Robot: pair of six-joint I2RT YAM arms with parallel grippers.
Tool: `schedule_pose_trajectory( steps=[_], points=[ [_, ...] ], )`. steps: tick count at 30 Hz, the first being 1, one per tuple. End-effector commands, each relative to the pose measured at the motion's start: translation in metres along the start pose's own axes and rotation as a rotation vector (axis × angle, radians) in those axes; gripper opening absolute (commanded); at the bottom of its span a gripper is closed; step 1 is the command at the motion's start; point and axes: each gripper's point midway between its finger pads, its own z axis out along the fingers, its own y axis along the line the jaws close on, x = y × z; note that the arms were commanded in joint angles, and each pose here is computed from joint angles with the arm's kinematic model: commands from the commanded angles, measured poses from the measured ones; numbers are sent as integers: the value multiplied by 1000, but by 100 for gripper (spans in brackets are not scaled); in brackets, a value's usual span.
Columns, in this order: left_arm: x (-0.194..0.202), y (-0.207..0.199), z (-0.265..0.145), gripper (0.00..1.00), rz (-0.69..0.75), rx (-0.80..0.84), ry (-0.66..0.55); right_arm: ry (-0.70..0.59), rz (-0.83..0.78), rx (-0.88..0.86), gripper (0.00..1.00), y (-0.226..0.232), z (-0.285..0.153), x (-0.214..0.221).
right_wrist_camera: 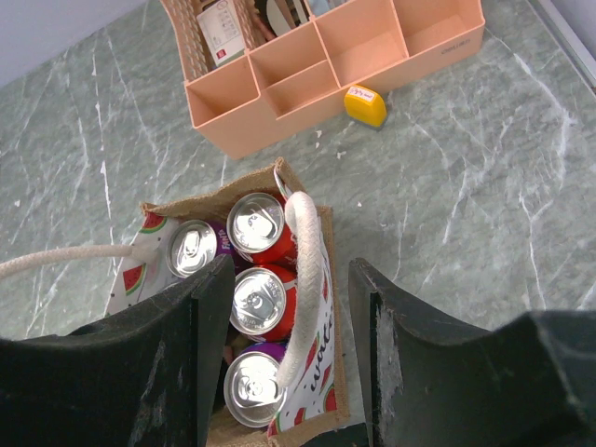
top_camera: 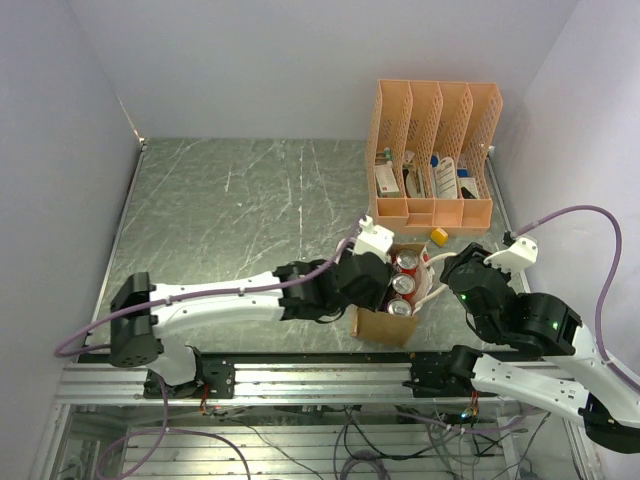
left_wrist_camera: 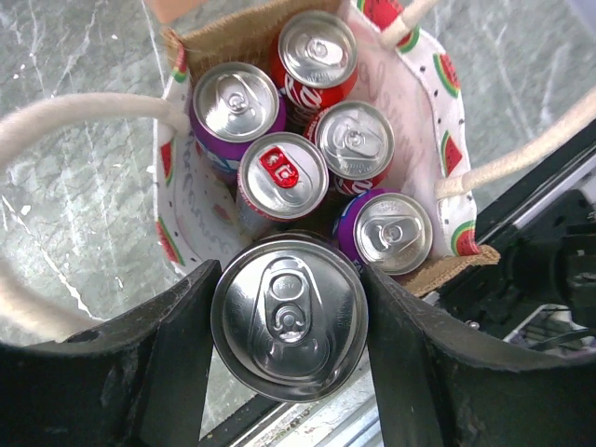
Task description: Take the beverage out of the canvas bag
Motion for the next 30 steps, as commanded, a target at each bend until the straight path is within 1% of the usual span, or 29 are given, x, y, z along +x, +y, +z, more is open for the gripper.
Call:
schedule_pose_trajectory(
  steps=[1, 10, 13, 18, 22, 26, 30],
  points=[
    [-58, 4, -31, 7, -134, 103, -144, -25, 18, 2, 52, 1, 1, -4],
    [-113, 36, -81, 7, -302, 220, -280, -27, 27, -2, 52, 0, 0, -5],
    [-123, 50, -93, 7, -354, 231, -312, -26, 22, 1, 52, 0, 0, -5],
    [-128, 77, -101, 7, -374, 157, -307, -23, 19, 6, 52, 0, 1, -3],
    [-146, 96, -114, 7, -360, 128, -322, -19, 12, 8, 52, 1, 2, -2],
    [-167, 121, -138, 7, -332, 83, -349, -18, 11, 1, 53, 2, 1, -3],
    [-177, 156, -166, 7, -306, -34, -388, -18, 9, 2, 53, 3, 2, -2]
  ],
)
